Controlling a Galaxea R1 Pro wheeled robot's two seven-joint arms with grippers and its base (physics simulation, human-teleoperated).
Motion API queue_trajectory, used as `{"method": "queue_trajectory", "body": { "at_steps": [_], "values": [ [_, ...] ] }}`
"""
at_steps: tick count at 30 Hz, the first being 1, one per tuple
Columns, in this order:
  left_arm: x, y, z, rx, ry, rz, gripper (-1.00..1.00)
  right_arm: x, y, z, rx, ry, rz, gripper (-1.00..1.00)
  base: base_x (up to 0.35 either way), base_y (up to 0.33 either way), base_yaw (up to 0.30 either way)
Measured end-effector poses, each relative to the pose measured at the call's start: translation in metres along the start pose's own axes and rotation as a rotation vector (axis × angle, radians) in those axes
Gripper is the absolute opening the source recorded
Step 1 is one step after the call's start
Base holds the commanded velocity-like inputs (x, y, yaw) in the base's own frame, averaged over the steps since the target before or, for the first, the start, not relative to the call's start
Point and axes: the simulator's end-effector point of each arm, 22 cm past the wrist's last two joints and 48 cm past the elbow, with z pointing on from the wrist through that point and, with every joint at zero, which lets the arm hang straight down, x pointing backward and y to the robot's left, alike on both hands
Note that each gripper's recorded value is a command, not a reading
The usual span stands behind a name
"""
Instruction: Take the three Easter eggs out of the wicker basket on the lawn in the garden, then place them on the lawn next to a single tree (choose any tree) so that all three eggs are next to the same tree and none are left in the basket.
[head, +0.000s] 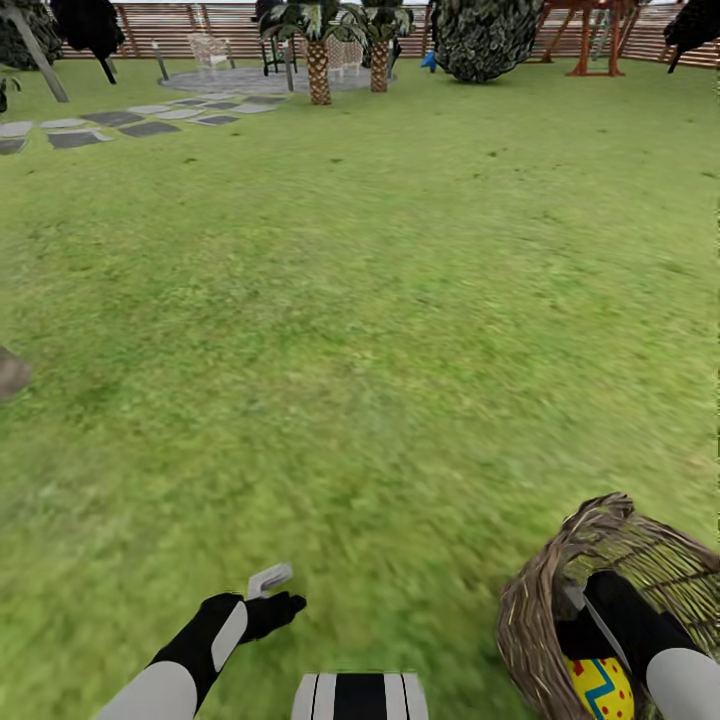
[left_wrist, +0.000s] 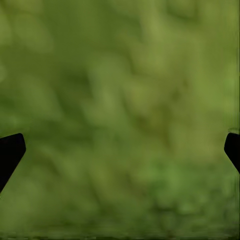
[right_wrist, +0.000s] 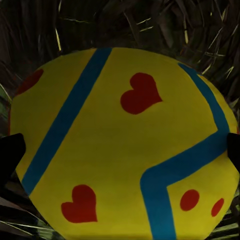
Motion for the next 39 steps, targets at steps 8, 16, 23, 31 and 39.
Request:
{"method": "queue_trajectory", "body": {
  "at_steps": [8, 16, 23, 31, 39],
  "values": [
    [-0.014, -0.007, -0.009, 0.01, -0.071, 0.016, 1.0, -0.008, -0.001, -0.014, 0.001, -0.034, 0.002, -1.0, -0.331, 0.0, 0.0],
    [-0.025, -0.017, -0.02, 0.027, -0.1, 0.026, 1.0, -0.016, 0.002, -0.028, -0.004, -0.065, 0.003, -1.0, -0.024, 0.0, 0.0],
    [-0.035, -0.023, -0.031, 0.036, -0.126, 0.033, 1.0, -0.022, 0.002, -0.04, -0.003, -0.093, 0.004, -1.0, 0.0, 0.0, 0.0],
    [-0.045, -0.032, -0.044, 0.048, -0.155, 0.044, 1.0, -0.028, 0.0, -0.054, -0.002, -0.126, 0.008, -1.0, 0.0, 0.0, 0.0],
    [-0.047, -0.039, -0.053, 0.057, -0.166, 0.05, 1.0, -0.035, -0.001, -0.069, -0.003, -0.159, 0.011, -1.0, 0.0, 0.0, 0.0]
  ]
}}
